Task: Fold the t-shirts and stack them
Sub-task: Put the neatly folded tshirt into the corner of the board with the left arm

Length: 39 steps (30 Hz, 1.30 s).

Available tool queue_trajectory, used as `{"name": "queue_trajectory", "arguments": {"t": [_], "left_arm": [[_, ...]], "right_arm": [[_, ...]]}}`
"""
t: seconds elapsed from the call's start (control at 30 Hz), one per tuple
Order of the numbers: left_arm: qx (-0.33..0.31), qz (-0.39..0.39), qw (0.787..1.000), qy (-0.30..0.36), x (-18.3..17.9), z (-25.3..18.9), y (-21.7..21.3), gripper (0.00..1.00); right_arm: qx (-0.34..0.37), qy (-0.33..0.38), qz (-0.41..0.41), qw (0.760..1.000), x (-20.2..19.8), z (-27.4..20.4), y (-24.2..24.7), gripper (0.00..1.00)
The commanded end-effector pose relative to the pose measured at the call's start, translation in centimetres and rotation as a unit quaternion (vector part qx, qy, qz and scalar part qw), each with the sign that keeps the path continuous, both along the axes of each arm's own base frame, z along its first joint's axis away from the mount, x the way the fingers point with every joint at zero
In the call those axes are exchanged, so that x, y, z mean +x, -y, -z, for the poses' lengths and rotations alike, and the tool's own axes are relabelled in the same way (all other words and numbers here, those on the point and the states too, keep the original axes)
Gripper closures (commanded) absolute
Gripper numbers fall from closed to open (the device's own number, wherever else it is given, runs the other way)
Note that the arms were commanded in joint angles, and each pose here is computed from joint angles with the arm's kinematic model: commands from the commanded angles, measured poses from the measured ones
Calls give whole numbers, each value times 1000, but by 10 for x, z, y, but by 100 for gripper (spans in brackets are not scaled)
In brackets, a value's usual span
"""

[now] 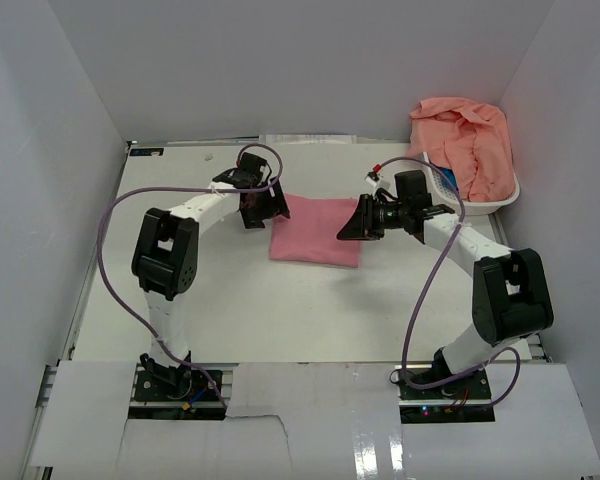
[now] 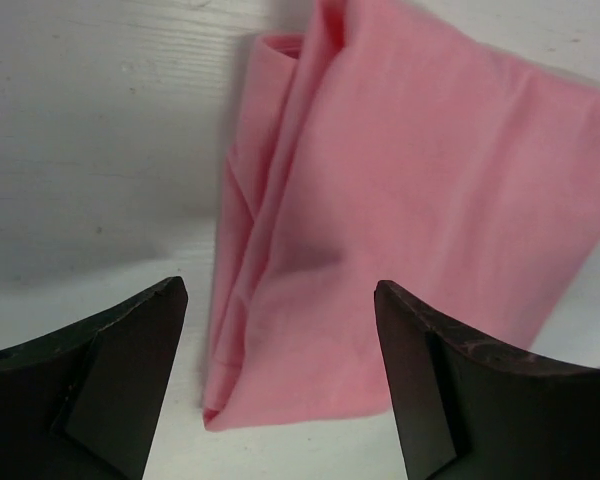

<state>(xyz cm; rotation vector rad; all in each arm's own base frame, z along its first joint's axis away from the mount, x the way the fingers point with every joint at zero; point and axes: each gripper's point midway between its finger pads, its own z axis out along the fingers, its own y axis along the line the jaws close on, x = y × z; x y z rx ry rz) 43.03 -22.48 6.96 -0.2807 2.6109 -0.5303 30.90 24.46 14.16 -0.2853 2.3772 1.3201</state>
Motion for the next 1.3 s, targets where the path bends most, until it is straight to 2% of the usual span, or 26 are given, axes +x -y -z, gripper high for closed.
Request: {"name": "queue_trajectory", "arguments": {"t": [0.0, 0.63, 0.7, 0.77, 0.83, 1.0, 1.13, 1.17, 1.2, 1.27], "left_arm": [[22, -16, 999, 21, 16, -16, -6, 13], [29, -13, 999, -21, 24, 32, 1, 18], [21, -8, 999, -28, 23, 36, 5, 23], [17, -6, 999, -34, 23, 41, 7, 42], [11, -4, 999, -36, 24, 41, 10, 52], [-9, 11, 998, -58, 24, 61, 22, 53], [2, 4, 998, -69, 29, 77, 21, 80], [9, -1, 997, -74, 30, 78, 17, 97], [15, -9, 997, -76, 33, 80, 11, 100], [28, -27, 997, -70, 47, 71, -7, 100]], "right_arm": [[6, 28, 2, 1000, -2, -20, 6, 76], [3, 30, 17, 999, -5, -20, 28, 76], [2, 30, 18, 999, -5, -19, 29, 76], [2, 30, 18, 999, -5, -18, 29, 76], [1, 29, 19, 999, -5, -17, 30, 76], [2, 30, 19, 999, -6, -17, 31, 75], [5, 32, 18, 999, -6, -20, 31, 75], [6, 35, 18, 999, -6, -22, 31, 75], [6, 35, 18, 999, -6, -23, 31, 75], [9, 38, 18, 999, -7, -25, 31, 75]]}}
